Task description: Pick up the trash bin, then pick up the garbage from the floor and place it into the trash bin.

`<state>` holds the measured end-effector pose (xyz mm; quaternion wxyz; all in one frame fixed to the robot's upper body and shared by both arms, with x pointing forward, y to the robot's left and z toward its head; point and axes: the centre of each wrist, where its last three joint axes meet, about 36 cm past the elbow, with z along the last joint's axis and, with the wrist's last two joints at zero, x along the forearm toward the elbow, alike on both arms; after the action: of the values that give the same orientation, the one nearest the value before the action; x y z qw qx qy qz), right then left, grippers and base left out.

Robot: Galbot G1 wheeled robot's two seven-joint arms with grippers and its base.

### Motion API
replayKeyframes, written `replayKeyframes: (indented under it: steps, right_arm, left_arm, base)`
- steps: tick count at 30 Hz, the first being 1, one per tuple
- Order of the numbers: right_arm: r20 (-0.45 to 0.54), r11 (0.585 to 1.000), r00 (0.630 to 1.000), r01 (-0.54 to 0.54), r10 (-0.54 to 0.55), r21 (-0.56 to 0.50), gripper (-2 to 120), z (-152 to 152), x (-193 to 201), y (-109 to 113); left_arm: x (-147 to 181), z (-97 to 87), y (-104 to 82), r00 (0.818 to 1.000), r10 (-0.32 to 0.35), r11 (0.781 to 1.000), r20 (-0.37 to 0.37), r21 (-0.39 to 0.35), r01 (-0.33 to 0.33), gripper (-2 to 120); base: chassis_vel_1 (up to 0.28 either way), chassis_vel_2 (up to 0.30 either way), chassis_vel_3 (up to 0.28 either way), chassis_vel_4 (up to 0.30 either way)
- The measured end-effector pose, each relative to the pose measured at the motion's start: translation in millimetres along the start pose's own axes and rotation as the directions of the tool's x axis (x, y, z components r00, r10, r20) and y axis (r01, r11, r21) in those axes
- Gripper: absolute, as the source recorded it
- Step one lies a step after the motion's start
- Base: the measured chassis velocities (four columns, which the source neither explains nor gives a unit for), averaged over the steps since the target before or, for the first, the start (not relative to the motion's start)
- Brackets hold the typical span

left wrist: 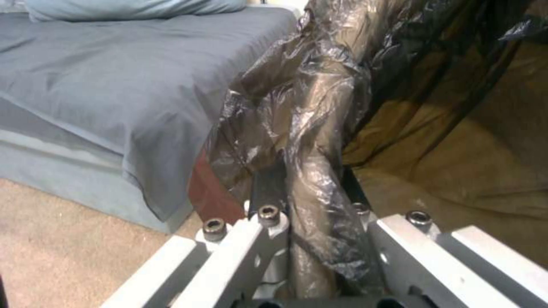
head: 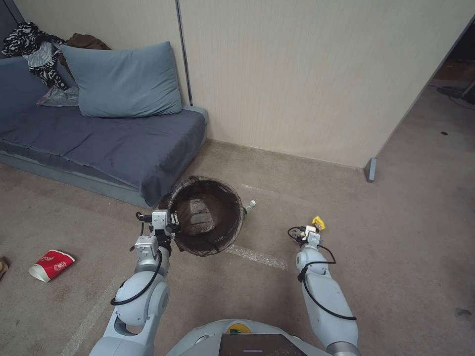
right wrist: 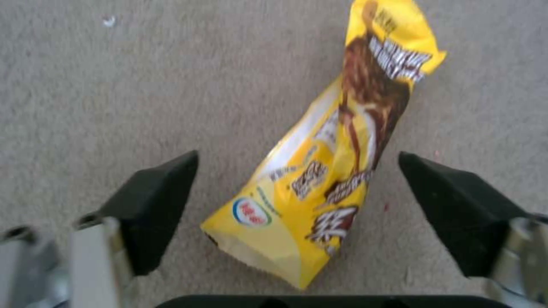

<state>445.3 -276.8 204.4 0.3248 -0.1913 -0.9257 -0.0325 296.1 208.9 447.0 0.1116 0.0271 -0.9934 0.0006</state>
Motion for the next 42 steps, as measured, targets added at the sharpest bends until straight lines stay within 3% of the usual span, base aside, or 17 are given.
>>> replayKeyframes:
  steps: [9, 12, 14, 17, 23, 34, 42]
  right_arm:
    - [-0.021, 1.0, 1.0, 0.004, -0.004, -0.002, 52, 17.7, -12.6, -1.5]
    - [-0.029, 1.0, 1.0, 0.006, -0.006, -0.003, 36, 22.9, -16.3, -2.0]
    - [-0.029, 1.0, 1.0, 0.006, -0.006, -0.004, 35, 23.3, -16.6, -2.0]
    - [-0.028, 1.0, 1.0, 0.005, -0.005, -0.004, 20, 24.6, -17.6, -1.9]
    - [-0.024, 1.0, 1.0, 0.002, -0.002, -0.002, 0, 23.9, -17.9, -4.1]
    - [0.004, 1.0, 1.0, -0.002, 0.002, 0.0, 0, 21.6, -14.1, -5.1]
    - [0.085, 1.0, 0.996, 0.005, -0.004, -0.004, 0, 6.4, -0.6, -6.5]
  left_arm:
    - [0.0, 1.6, -0.7, 1.0, -0.001, 1.0, -0.005, 0.001, 0.001, 3]
    - [0.2, 1.9, 0.0, 1.0, -0.003, 1.0, -0.007, -0.001, 0.003, 3]
    - [0.2, 1.9, 0.1, 1.0, -0.003, 1.0, -0.007, -0.001, 0.003, 3]
    - [0.2, 2.1, 0.3, 1.0, -0.004, 1.0, -0.007, -0.003, 0.004, 3]
    - [0.0, 3.3, -0.2, 1.0, -0.003, 1.0, -0.011, -0.004, 0.003, 3]
    - [-0.4, 4.5, -1.5, 1.0, -0.002, 1.0, -0.014, -0.004, 0.002, 3]
    - [-1.5, 8.9, -3.6, 1.0, -0.001, 1.0, -0.027, -0.008, 0.001, 3]
  base:
    - [0.0, 0.0, 0.0, 0.0]
    - [0.0, 0.0, 0.0, 0.0]
    - [0.0, 0.0, 0.0, 0.0]
    - [0.0, 0.0, 0.0, 0.0]
    - [0.0, 0.0, 0.0, 0.0]
    - [0.0, 0.0, 0.0, 0.0]
    - [0.0, 0.0, 0.0, 0.0]
